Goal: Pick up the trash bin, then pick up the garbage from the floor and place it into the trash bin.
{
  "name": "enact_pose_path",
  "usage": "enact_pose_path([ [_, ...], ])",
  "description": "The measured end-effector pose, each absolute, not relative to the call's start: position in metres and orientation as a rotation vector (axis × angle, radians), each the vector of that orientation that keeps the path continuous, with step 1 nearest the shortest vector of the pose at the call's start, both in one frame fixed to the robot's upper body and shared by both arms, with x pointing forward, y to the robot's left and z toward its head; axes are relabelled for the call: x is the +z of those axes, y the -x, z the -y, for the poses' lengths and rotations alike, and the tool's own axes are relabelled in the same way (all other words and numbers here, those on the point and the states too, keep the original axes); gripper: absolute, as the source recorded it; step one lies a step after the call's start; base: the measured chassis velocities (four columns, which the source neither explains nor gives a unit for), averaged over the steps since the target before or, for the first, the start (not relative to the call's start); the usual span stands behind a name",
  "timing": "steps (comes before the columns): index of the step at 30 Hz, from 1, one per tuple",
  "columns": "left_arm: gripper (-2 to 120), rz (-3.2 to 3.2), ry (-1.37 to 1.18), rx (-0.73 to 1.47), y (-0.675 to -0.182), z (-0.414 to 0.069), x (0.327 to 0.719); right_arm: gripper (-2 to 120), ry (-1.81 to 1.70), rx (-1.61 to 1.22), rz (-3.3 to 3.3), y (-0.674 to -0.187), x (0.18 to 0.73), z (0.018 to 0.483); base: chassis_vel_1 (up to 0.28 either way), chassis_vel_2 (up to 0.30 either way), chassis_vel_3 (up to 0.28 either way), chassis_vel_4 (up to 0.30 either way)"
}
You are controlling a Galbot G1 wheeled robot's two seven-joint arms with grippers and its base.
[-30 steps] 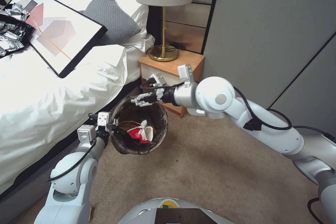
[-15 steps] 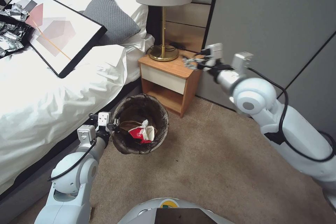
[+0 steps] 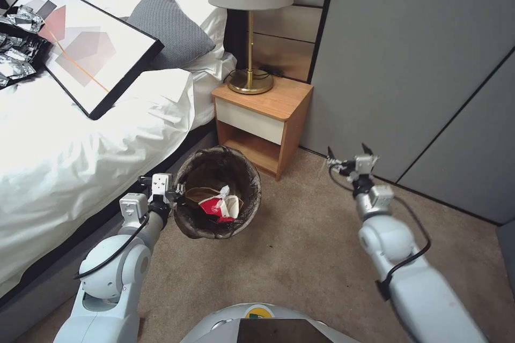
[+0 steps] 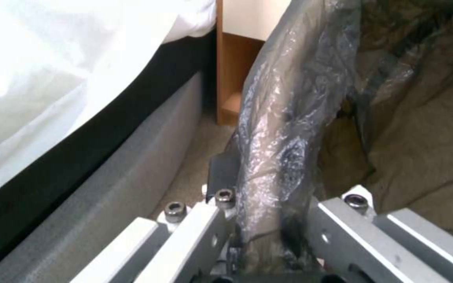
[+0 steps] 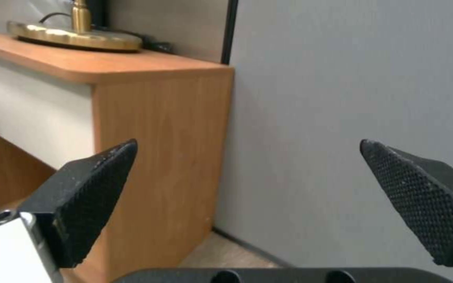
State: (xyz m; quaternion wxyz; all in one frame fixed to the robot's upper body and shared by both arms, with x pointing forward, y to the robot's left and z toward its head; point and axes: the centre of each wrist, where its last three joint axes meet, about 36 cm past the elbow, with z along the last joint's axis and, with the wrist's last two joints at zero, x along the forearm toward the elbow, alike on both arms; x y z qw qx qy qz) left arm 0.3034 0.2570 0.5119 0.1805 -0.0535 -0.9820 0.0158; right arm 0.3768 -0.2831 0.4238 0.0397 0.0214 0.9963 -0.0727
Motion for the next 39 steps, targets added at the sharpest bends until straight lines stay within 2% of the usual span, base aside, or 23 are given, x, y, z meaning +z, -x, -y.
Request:
enact_pose_path([
  [20,0,2.773,0.153,0.044,-0.298,-0.254,0.514,100,-0.044,-0.158,-3.108,-0.364,0.385,0.237,0.039,0.03,0.033,0.027],
  [39,0,2.767,0.147,0.045,-0.301,-0.256,0.51,100,-0.097,-0.133,-3.102,-0.367,0.378,0.237,0.043,0.041,0.039,0.038],
])
